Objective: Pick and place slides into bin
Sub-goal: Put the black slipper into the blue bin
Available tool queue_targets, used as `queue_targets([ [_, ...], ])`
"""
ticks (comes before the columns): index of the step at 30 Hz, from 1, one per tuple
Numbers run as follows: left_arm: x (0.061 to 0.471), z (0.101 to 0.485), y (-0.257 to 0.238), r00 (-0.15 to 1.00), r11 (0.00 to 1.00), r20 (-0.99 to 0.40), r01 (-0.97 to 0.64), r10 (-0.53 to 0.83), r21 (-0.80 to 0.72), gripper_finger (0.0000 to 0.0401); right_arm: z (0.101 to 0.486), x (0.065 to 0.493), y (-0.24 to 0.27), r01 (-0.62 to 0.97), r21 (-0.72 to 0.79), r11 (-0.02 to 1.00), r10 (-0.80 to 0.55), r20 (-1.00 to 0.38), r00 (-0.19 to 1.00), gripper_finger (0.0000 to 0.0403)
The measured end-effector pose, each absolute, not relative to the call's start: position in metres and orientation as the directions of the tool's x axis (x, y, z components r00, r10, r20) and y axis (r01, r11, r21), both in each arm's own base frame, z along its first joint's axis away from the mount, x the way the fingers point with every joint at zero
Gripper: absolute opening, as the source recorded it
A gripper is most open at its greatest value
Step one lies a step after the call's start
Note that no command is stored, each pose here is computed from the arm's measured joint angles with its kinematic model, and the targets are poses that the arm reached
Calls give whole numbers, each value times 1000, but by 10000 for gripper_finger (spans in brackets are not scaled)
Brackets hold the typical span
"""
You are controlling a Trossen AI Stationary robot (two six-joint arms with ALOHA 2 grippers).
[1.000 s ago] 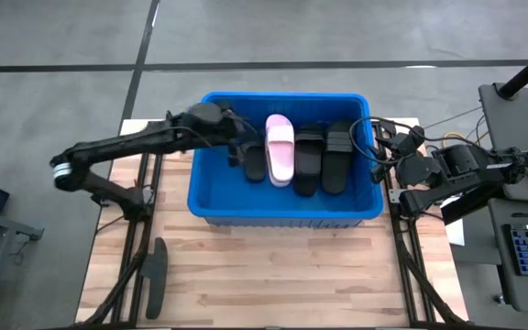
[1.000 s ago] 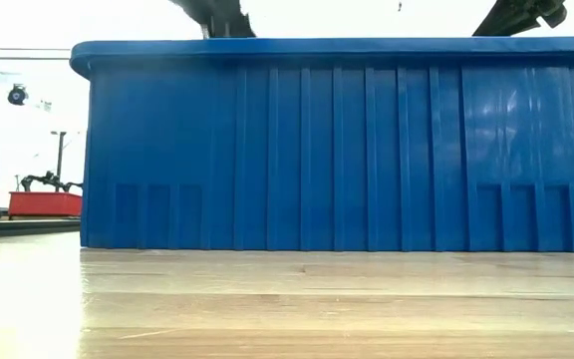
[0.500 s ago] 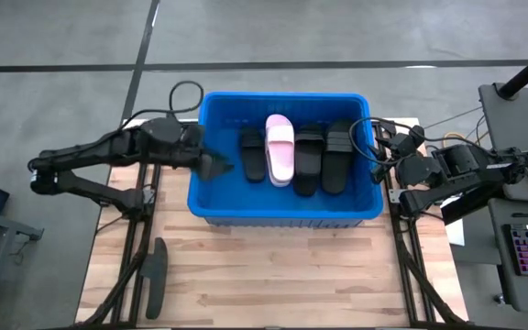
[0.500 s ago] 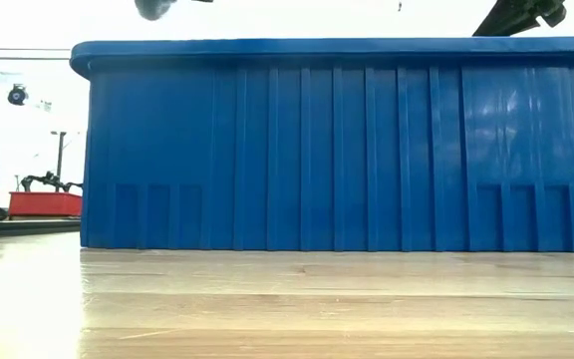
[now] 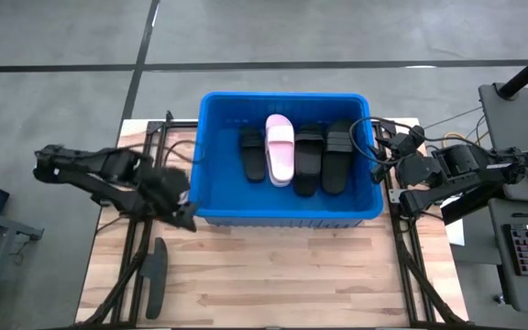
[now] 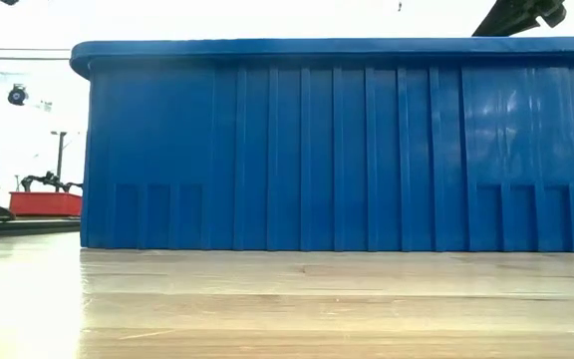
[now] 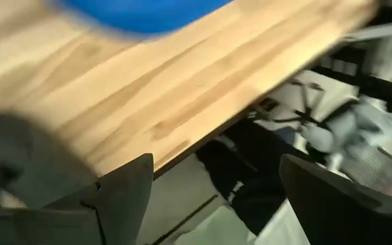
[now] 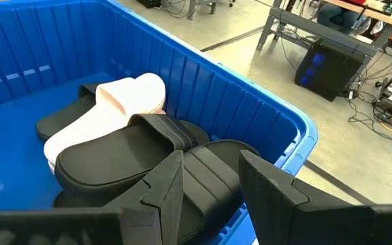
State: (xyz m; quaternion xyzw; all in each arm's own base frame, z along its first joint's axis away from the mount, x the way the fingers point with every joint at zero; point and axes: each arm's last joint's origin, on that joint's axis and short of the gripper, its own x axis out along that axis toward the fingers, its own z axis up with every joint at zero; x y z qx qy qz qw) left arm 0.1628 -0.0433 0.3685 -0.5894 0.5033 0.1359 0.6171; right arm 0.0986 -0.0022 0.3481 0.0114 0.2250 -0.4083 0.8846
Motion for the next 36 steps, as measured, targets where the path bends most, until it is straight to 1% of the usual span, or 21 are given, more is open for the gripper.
queue_targets([
  [3,158,365,-61,396,218,-816,-829,-421,-515,303,348,99,-2,735,-147,662,-717,-408,565,132],
  [8,158,356,-93,283,142,-845,-913,-454,-383,303,348,99,-2,735,-143,663,-716,-410,566,132],
  [15,165,325,-146,20,117,-893,-990,-451,-81,303,348,99,-2,734,-145,664,-715,-411,565,132],
  [18,167,311,-172,-69,129,-888,-992,-455,12,303,348,99,-2,731,-151,665,-715,-411,565,132],
  [24,171,287,-216,-106,125,-872,-991,-477,52,303,348,99,-2,717,-178,674,-713,-414,567,132],
  [30,167,261,-233,-183,166,-899,-978,-397,126,303,348,99,-2,717,-178,673,-713,-414,566,132],
  [36,162,242,-239,-218,189,-917,-969,-333,162,303,348,99,-2,717,-179,673,-713,-414,566,132],
])
